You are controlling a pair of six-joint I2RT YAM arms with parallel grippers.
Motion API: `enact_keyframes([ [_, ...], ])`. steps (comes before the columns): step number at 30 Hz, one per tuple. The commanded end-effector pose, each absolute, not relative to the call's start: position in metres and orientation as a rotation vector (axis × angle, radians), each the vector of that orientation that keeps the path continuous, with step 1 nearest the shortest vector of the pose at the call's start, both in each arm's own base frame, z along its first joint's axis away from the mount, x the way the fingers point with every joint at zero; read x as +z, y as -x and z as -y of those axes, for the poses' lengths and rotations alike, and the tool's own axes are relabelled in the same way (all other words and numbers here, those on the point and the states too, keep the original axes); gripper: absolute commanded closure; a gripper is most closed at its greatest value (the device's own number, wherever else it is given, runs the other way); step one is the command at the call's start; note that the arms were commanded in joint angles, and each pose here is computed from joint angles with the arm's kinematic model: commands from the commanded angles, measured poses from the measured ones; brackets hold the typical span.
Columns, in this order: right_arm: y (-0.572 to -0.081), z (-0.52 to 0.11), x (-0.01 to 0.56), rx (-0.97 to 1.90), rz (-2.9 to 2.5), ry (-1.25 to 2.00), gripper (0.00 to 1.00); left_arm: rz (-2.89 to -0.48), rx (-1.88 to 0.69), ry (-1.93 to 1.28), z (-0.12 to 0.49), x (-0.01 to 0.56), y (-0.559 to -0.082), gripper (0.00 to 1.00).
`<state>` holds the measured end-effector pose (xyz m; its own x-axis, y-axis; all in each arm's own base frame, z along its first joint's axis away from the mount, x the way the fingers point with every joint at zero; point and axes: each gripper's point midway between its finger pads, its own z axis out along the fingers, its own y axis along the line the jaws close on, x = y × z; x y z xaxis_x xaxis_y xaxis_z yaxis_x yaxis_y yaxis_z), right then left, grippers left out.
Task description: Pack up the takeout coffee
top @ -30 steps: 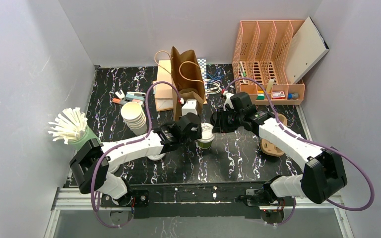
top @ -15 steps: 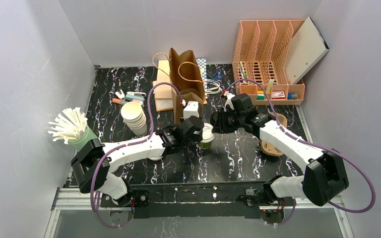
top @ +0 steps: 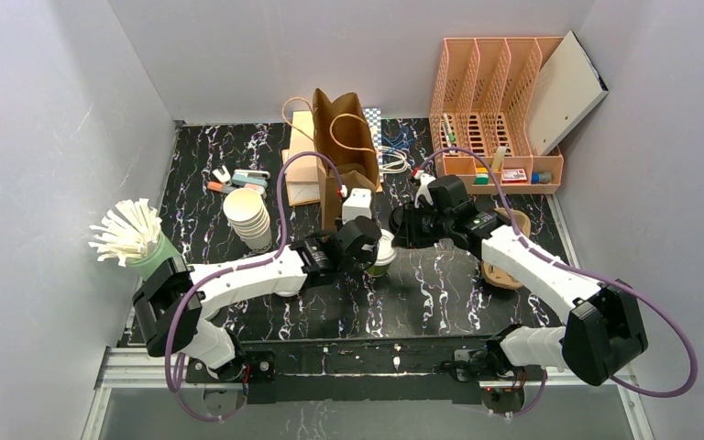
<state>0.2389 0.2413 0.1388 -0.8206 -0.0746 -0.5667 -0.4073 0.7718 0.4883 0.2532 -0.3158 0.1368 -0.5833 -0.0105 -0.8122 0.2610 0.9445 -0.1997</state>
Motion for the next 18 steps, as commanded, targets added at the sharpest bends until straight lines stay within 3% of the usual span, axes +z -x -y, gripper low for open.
enact_keyframes([
  [1,-0.234,-0.247,0.149,0.825,-2.471,0.416,0.71,-2.146,-0.379,-0.223,0.329,0.159,-0.253,0.7],
  [18,-0.245,-0.255,0.172,0.838,-2.426,0.441,0.7,-2.151,-0.36,-0.224,0.326,0.164,-0.253,0.66],
])
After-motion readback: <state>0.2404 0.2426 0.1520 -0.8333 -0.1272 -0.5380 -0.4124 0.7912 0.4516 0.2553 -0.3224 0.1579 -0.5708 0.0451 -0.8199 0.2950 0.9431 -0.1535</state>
